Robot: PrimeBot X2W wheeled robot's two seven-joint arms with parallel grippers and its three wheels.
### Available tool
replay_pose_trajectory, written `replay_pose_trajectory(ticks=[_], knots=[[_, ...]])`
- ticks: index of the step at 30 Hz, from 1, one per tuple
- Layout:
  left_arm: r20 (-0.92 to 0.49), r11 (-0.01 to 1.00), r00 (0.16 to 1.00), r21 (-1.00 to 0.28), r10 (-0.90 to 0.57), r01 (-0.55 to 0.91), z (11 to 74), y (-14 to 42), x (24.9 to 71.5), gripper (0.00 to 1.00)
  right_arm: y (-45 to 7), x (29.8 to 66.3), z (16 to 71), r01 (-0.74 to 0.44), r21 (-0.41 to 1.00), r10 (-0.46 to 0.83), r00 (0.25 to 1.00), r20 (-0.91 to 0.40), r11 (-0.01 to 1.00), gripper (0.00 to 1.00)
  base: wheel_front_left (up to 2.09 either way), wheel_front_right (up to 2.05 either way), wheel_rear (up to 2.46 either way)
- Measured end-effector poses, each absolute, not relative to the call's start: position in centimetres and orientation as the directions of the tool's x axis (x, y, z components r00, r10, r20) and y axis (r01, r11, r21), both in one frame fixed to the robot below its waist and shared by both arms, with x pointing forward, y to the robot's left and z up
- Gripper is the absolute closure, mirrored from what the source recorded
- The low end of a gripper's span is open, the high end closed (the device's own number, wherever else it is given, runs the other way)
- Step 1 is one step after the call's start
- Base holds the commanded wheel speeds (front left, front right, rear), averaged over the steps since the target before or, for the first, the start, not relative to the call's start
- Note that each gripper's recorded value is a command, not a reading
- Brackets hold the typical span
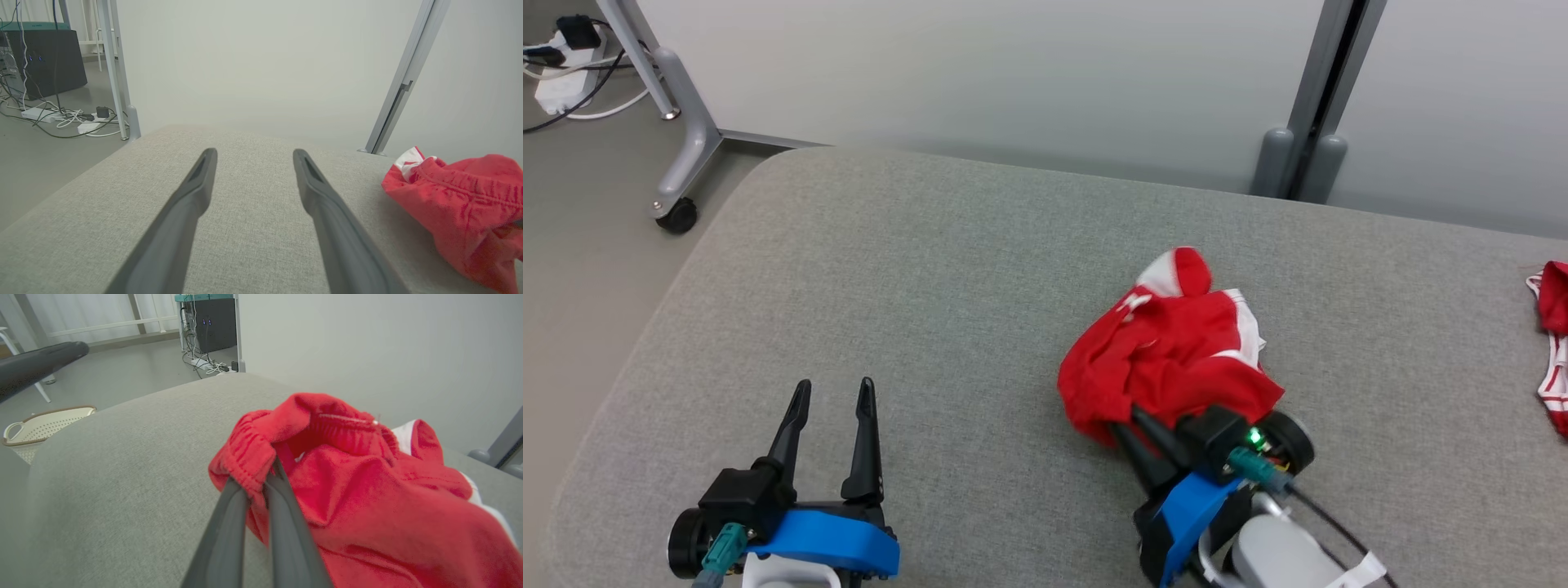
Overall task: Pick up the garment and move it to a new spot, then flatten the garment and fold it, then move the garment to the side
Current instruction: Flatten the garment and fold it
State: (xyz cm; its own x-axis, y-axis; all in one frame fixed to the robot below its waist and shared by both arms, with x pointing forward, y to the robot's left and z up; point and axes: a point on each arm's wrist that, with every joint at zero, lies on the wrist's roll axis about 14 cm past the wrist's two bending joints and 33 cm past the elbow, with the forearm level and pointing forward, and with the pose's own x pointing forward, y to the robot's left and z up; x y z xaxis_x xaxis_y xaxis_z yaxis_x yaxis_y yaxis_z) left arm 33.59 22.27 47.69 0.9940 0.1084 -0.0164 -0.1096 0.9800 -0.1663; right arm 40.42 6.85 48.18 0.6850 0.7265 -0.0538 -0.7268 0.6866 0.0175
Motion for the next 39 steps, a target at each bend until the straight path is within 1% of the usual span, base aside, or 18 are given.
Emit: replay_pose_trajectory(ticks=[2, 5, 6, 7, 11, 13, 16, 20, 24, 28, 30, 31, 33, 39], knots=[[-0.023, 0.979, 0.993, -0.167, 0.117, -0.119, 47.5, 22.5, 33.4, 0.0, 8.3, 38.3, 46.5, -0.773, 0.032, 0.771, 0.629, -0.1, 0.634, 1.0, 0.0, 0.0, 0.0], [-0.026, 0.977, 0.992, -0.168, 0.126, -0.129, 47.4, 22.7, 33.2, 0.0, 9.5, 35.6, 44.7, -0.81, 0.076, 0.81, 0.567, -0.147, 0.581, 1.0, 0.0, 0.0, 0.0], [-0.026, 0.977, 0.991, -0.169, 0.128, -0.13, 47.4, 22.8, 33.2, 0.0, 9.7, 34.9, 44.2, -0.818, 0.087, 0.819, 0.552, -0.16, 0.568, 0.55, 0.0, 0.0, 0.0], [-0.026, 0.976, 0.991, -0.17, 0.129, -0.132, 47.4, 22.8, 33.2, 0.0, 9.9, 34.2, 43.9, -0.826, 0.092, 0.826, 0.538, -0.166, 0.557, 0.0, 0.0, 0.0, 0.0], [-0.027, 0.976, 0.991, -0.174, 0.13, -0.133, 47.3, 22.8, 33.2, 0.0, 10.1, 32.9, 43.6, -0.832, 0.122, 0.838, 0.52, -0.168, 0.541, 0.0, 0.0, 0.0, 0.0], [-0.024, 0.976, 0.991, -0.174, 0.129, -0.131, 47.4, 22.7, 33.3, 0.0, 10.1, 33.0, 44.3, -0.83, 0.12, 0.837, 0.528, -0.145, 0.545, 0.0, 0.0, 0.0, 0.0], [-0.019, 0.978, 0.993, -0.172, 0.119, -0.12, 47.5, 22.4, 33.5, 0.0, 9.6, 33.8, 45.7, -0.816, 0.109, 0.823, 0.559, -0.1, 0.568, 0.0, 0.0, 0.0, 0.0], [-0.01, 0.979, 0.994, -0.173, 0.106, -0.106, 47.8, 22.0, 33.9, 0.0, 8.3, 36.4, 48.6, -0.78, 0.069, 0.782, 0.623, -0.014, 0.622, 0.0, 0.0, 0.0, 0.0], [-0.009, 0.98, 0.995, -0.173, 0.101, -0.101, 47.8, 21.9, 34.2, 0.0, 6.2, 40.4, 52.4, -0.713, 0.007, 0.711, 0.699, 0.085, 0.701, 0.0, 0.0, 0.0, 0.0], [-0.013, 0.979, 0.994, -0.172, 0.105, -0.105, 47.7, 22.0, 34.2, 0.0, 4.5, 43.9, 55.5, -0.651, -0.038, 0.649, 0.749, 0.132, 0.759, 0.0, 0.0, 0.0, 0.0], [-0.019, 0.979, 0.994, -0.171, 0.109, -0.111, 47.5, 22.1, 34.2, 0.0, 4.1, 45.2, 56.5, -0.633, -0.06, 0.635, 0.761, 0.133, 0.772, 0.0, 0.0, 0.0, 0.0], [-0.024, 0.979, 0.993, -0.171, 0.113, -0.115, 47.4, 22.3, 34.2, 0.0, 3.8, 46.5, 57.2, -0.619, -0.09, 0.626, 0.771, 0.121, 0.78, 0.0, 0.0, 0.0, 0.0], [-0.029, 0.978, 0.992, -0.17, 0.119, -0.122, 47.2, 22.5, 34.1, 0.0, 3.4, 47.7, 57.4, -0.608, -0.11, 0.617, 0.781, 0.094, 0.787, 0.0, 0.0, 0.0, 0.0], [-0.041, 0.975, 0.99, -0.169, 0.136, -0.141, 46.9, 23.0, 34.1, 0.0, 2.9, 49.9, 54.4, -0.604, -0.149, 0.603, 0.796, -0.057, 0.783, 0.0, 0.0, 0.0, 0.0]])
